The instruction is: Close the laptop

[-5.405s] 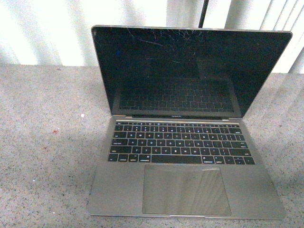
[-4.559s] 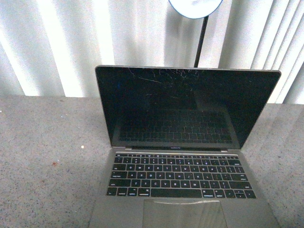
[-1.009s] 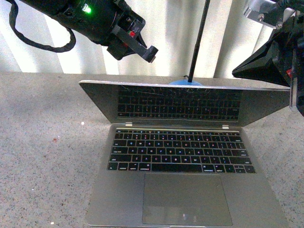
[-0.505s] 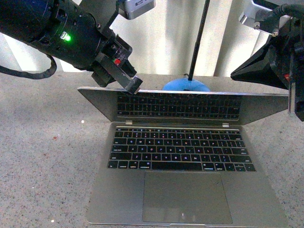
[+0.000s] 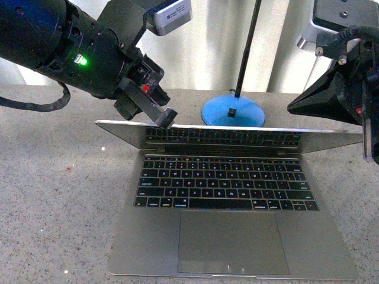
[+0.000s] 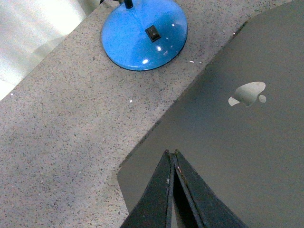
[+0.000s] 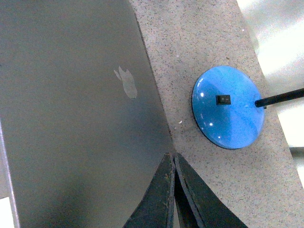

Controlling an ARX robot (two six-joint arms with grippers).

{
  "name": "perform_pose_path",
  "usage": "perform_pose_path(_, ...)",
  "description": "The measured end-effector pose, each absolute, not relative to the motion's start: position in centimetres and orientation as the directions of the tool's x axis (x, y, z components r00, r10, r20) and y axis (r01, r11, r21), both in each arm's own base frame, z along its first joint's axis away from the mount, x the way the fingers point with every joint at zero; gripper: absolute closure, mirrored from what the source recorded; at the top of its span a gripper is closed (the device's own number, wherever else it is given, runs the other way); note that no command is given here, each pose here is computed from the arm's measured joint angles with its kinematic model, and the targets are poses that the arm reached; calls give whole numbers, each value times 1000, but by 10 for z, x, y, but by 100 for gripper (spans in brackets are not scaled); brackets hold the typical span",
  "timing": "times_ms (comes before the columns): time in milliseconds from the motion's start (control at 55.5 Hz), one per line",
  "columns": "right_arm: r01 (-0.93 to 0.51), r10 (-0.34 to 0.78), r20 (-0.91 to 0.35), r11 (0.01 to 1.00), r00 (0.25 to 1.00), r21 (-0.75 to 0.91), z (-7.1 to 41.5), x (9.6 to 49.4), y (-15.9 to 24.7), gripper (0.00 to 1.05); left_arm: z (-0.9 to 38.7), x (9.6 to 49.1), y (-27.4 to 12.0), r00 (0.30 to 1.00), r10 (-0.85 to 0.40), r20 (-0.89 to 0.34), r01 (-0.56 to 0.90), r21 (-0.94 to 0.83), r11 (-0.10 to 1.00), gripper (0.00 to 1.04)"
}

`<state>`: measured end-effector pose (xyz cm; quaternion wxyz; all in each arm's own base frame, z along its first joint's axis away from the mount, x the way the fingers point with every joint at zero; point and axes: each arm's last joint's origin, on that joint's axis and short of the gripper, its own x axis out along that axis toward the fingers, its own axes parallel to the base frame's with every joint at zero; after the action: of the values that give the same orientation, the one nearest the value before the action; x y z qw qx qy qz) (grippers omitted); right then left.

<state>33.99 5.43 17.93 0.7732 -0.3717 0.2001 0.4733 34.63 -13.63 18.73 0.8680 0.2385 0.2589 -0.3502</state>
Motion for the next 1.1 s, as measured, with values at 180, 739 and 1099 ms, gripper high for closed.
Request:
perform_pose_path(180,-889,582,-673,262,456,-376,175,337,56,102,184,345,-136,616,-491,-616,735,225,639,101)
perform_pose_path(739,-907,587,-694,234,418,-349,162,333,62,102,161,339,-136,575,-499,-648,754,183,631,101)
perform_pose_path(1099,-915,586,-704,222,402,-338,155,333,65,102,152,336,-133,563,-507,-652,756,159,635,101)
